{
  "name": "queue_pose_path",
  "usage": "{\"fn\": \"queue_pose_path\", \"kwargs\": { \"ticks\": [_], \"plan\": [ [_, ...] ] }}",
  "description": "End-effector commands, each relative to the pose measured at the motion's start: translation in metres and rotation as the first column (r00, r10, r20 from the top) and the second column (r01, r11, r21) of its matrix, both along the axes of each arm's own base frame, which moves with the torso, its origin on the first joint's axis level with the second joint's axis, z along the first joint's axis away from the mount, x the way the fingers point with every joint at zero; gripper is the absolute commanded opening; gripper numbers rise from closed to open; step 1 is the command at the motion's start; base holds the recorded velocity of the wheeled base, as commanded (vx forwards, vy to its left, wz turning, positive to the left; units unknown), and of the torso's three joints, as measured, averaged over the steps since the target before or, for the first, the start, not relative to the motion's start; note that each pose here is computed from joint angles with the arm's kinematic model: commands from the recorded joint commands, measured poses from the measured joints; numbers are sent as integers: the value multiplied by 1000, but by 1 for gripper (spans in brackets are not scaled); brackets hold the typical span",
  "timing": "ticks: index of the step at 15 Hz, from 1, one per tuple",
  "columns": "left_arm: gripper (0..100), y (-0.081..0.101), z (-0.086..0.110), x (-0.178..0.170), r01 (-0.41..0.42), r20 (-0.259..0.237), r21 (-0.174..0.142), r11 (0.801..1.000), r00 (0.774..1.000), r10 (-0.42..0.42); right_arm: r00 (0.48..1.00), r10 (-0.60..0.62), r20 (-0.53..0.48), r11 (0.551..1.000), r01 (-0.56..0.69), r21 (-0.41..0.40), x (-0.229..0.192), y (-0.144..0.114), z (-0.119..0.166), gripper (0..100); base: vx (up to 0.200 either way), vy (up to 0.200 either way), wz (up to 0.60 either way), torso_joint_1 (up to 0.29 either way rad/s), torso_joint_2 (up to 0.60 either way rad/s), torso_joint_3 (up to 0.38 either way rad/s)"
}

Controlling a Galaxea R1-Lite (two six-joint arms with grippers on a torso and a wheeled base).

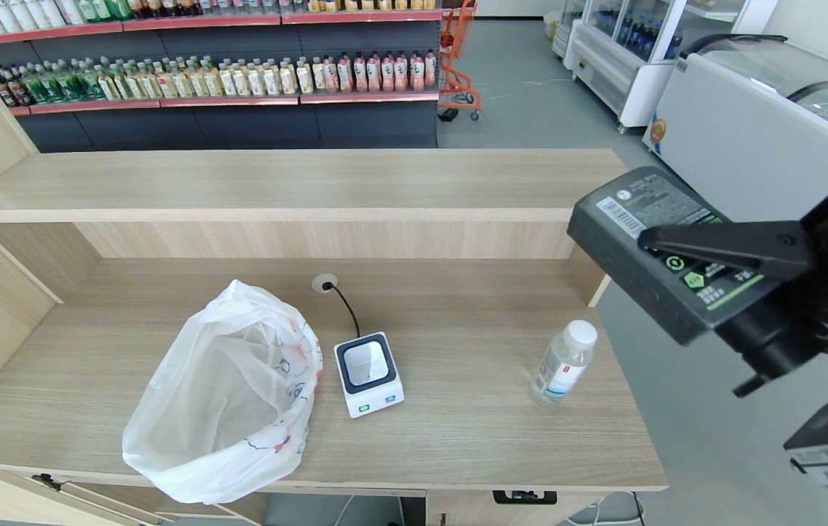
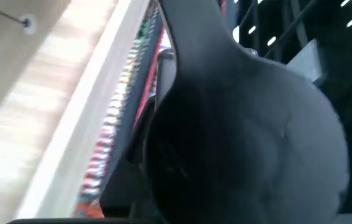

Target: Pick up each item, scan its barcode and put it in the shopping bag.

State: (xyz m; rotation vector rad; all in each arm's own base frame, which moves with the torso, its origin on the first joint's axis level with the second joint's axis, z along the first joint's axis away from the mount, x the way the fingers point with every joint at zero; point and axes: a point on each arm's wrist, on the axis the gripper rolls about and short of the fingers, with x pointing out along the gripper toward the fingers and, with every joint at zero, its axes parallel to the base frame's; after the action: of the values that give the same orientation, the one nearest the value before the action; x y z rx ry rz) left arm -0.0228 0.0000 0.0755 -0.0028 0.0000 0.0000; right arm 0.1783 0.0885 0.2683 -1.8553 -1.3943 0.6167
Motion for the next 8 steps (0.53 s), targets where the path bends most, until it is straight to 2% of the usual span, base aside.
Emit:
{"fn": "queue_pose_path", "kwargs": {
  "ticks": [1,5,8],
  "plan": [
    [100,0,0,0,0,0,0,1000,1000,0,959,191,211,981,-191,-19,-30,19,12,0,0,0,0,0,0,0],
    [100,0,0,0,0,0,0,1000,1000,0,858,410,311,908,-415,-52,-49,65,15,0,0,0,0,0,0,0],
    [100,0,0,0,0,2,0,1000,1000,0,851,414,325,906,-420,-53,-45,71,14,0,0,0,0,0,0,0]
  ]
}}
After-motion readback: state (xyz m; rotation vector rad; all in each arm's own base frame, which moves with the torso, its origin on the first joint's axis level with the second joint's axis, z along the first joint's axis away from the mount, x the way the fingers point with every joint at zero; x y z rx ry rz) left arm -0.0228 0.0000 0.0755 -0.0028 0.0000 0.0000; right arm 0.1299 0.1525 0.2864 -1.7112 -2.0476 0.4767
